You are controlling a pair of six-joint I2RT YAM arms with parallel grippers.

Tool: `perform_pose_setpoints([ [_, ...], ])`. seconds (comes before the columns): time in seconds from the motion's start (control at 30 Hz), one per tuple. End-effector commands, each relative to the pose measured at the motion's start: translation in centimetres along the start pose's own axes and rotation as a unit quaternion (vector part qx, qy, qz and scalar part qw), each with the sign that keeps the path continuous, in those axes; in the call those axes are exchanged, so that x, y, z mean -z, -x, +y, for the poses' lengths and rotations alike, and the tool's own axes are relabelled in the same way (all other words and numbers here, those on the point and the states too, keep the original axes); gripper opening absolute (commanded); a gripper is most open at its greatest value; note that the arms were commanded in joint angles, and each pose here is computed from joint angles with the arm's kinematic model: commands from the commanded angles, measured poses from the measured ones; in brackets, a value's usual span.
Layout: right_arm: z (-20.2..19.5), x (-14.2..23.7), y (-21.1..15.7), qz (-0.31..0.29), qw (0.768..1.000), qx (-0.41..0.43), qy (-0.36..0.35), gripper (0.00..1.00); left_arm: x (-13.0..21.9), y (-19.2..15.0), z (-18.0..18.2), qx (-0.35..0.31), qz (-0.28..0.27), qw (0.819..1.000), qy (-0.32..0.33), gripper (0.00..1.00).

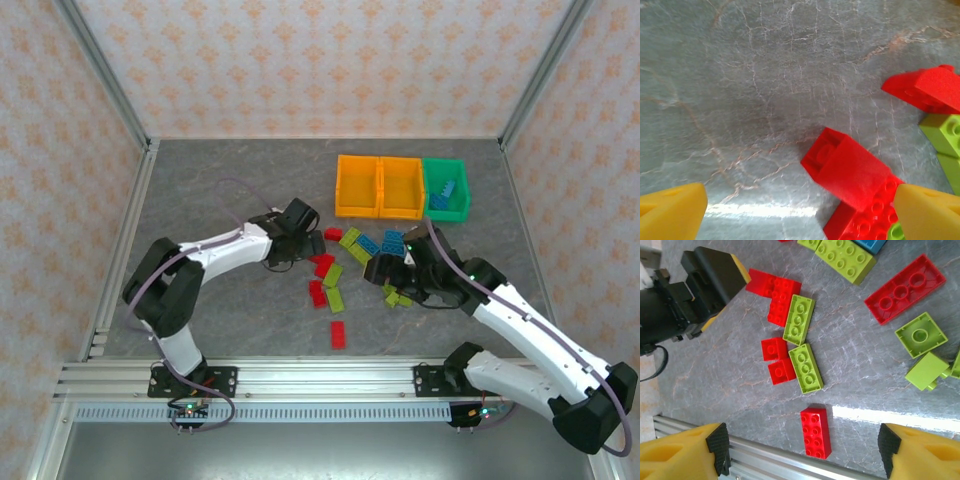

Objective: Sort the legos into containers by color

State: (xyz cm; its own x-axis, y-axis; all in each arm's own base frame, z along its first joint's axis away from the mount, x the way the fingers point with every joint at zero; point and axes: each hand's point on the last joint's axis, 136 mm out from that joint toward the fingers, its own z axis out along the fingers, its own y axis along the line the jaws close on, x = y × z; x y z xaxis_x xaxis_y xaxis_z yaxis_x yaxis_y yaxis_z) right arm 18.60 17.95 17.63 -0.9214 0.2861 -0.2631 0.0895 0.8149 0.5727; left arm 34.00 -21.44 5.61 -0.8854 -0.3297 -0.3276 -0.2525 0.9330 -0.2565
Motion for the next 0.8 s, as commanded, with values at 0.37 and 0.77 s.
perform_pose_setpoints([
  [0.37, -1.6, -0.5, 0.0, -0.014, 0.999, -0.012, -0.028, 0.81, -3.1, -0.4, -2.7, 0.016, 0.026, 0.999, -0.010, 0.69],
  [0.77, -1.0, -0.1, 0.5, -0.025, 0.999, -0.020, -0.019, 0.81, -2.2, -0.7, -1.7, 0.002, 0.026, 1.000, 0.000, 0.32],
])
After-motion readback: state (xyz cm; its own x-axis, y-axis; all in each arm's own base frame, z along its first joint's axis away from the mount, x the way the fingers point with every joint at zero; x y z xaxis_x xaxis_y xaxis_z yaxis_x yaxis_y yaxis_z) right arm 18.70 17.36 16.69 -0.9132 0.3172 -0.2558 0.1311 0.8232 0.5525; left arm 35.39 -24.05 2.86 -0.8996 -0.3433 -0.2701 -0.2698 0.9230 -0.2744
